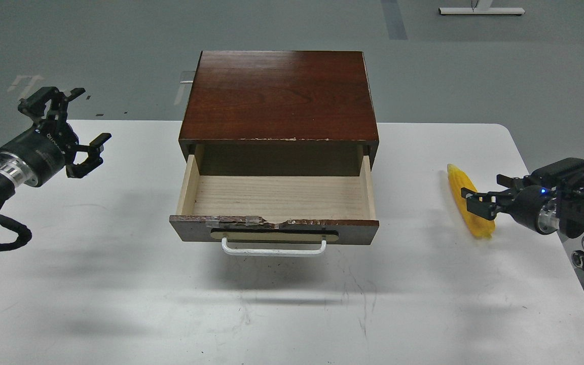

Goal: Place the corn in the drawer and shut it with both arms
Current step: 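Reach the right gripper down to the yellow corn cob and grasp it, then lift the corn with the right gripper and carry it over the drawer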

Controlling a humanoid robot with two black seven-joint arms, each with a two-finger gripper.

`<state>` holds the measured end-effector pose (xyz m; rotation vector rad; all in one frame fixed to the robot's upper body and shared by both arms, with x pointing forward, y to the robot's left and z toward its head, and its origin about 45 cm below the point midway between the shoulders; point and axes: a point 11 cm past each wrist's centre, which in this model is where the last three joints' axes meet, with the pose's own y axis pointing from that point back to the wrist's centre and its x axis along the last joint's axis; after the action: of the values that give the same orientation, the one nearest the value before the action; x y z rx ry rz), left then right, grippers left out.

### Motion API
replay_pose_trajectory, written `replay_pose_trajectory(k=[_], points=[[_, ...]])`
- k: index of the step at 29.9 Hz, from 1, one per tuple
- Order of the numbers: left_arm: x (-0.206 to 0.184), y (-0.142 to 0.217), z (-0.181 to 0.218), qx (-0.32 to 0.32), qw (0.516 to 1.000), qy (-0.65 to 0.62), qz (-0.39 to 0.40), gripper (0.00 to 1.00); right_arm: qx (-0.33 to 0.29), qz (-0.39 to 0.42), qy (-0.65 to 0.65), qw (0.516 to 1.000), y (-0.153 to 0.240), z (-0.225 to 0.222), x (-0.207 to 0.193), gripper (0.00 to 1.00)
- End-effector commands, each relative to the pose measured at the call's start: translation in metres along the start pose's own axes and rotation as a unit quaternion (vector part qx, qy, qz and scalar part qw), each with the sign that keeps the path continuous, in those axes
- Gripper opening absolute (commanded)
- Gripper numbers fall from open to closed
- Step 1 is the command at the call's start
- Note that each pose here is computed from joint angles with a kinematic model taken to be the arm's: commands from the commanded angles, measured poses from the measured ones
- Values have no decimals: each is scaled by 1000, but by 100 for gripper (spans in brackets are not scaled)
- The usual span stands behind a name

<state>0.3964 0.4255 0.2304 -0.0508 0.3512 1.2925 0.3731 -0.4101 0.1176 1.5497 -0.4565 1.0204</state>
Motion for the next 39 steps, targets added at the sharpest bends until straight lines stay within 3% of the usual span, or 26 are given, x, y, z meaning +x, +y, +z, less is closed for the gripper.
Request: replay_pose_trajectory(k=[1, 4, 6, 7, 8, 9, 10, 15, 18, 19, 21, 23, 25, 28, 31, 36, 39], points=[[3, 3, 3, -2, 1000, -3, 2, 98, 12, -8, 0, 1000, -11, -16, -12, 90], [7, 8, 4, -1, 1000, -6, 4, 98, 21, -14, -3, 1000, -15, -25, -19, 86], [10, 11, 2, 3, 1000, -6, 7, 98, 27, -14, -7, 1000, -18, -31, -21, 58], [10, 11, 2, 3, 1000, -6, 7, 98, 27, -14, -7, 1000, -18, -31, -21, 58], [11, 12, 2, 3, 1000, -6, 8, 98, 27, -13, -7, 1000, -19, -33, -20, 23], [10, 12, 2, 3, 1000, -7, 8, 98, 25, -12, -8, 1000, -20, -33, -19, 3], [12, 13, 2, 3, 1000, -8, 10, 98, 19, -4, -13, 1000, -19, -30, -16, 0], [12, 13, 3, 2, 1000, -8, 10, 98, 1, 62, -47, 997, -20, -20, 20, 0], [12, 13, 3, 2, 1000, -8, 11, 98, 6, 178, 3, 984, -7, -8, 101, 0], [12, 13, 3, 2, 1000, -8, 11, 98, 31, 222, 29, 974, 0, -17, 138, 0], [12, 13, 3, 2, 1000, -8, 11, 98, 76, 244, 63, 965, 8, -38, 174, 0], [12, 13, 3, 2, 1000, -8, 11, 98, 178, 292, 174, 924, 32, -103, 256, 0], [12, 13, 4, 2, 1000, -8, 11, 98, 229, 308, 232, 894, 45, -142, 293, 0], [14, 13, 6, -1, 1000, -9, 15, 98, 303, 299, 282, 860, 37, -205, 305, 0], [16, 14, 9, -3, 1000, -12, 18, 98, 367, 281, 322, 826, 23, -270, 291, 0], [23, 20, 16, -4, 999, -20, 27, 98, 423, 225, 381, 791, 0, -327, 247, 0], [27, 25, 22, -6, 999, -26, 30, 98, 420, 206, 392, 792, -8, -325, 236, 0]])
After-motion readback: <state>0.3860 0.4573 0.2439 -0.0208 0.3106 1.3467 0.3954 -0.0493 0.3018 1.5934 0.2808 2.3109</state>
